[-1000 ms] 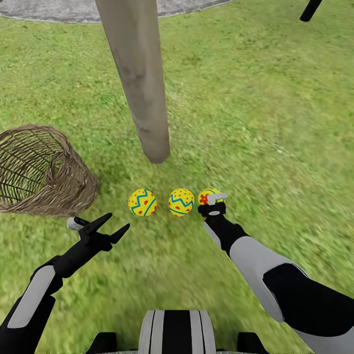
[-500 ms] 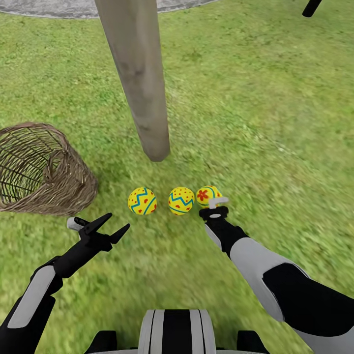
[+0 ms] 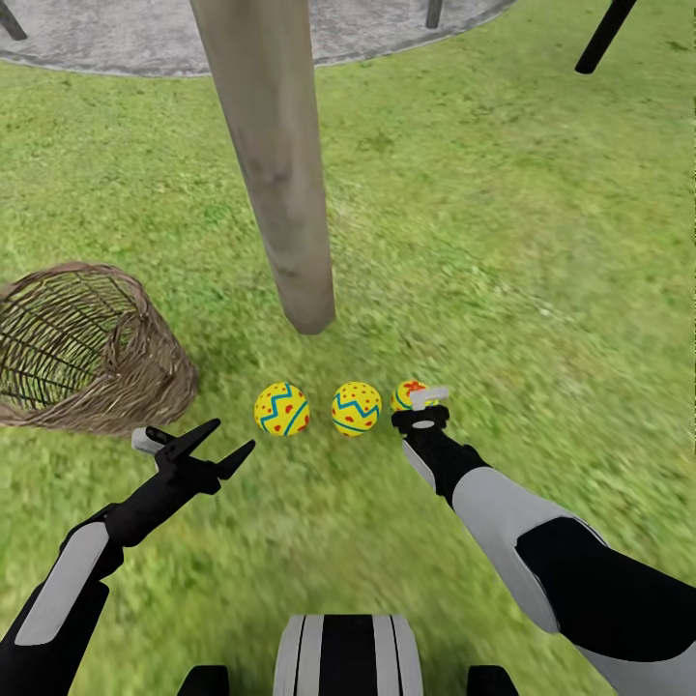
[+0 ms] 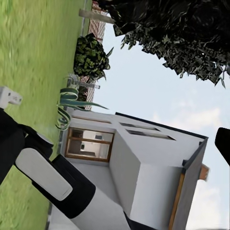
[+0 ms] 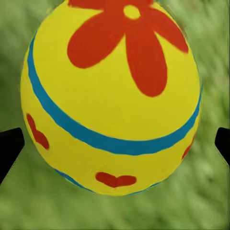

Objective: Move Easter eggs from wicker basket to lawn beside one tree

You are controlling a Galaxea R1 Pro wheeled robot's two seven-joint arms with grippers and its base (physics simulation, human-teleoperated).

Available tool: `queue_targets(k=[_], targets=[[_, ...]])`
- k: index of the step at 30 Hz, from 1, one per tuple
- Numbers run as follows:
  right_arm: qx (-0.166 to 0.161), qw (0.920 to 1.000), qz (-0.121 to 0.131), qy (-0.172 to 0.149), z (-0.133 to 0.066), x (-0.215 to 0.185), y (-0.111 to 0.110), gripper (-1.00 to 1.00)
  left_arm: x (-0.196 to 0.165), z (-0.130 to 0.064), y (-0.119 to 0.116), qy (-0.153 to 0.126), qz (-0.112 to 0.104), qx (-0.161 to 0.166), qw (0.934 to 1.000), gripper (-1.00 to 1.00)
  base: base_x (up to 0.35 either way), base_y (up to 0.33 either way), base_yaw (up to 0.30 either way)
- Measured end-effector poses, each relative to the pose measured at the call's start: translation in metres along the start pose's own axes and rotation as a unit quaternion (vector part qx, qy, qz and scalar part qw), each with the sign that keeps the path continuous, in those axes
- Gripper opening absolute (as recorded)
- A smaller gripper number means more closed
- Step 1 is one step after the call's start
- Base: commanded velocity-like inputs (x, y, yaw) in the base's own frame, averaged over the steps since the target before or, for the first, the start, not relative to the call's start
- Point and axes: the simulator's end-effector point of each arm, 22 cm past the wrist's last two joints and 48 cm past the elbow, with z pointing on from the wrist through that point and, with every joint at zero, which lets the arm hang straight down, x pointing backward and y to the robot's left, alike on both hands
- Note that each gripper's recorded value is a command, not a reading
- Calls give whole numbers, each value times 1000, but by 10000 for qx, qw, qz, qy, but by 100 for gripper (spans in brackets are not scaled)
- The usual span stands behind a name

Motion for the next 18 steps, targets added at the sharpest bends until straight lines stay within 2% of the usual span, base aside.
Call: queue_targets(k=[12, 14, 15, 18], targets=[[53, 9997, 35, -238, -19, -31, -10, 100, 5, 5, -26, 84, 170, 132, 9997, 100, 0, 0, 0], [63, 9996, 45, -276, -22, -36, -12, 100, 7, 6, -25, 121, 185, 50, 9997, 100, 0, 0, 0], [71, 9995, 59, -291, -24, -38, -14, 100, 8, 7, -18, 144, 192, -171, 9996, 100, -103, 0, 0], [77, 9994, 84, -339, -29, -45, -15, 100, 14, 12, -20, 249, 202, -212, 9993, 100, -287, 0, 0]])
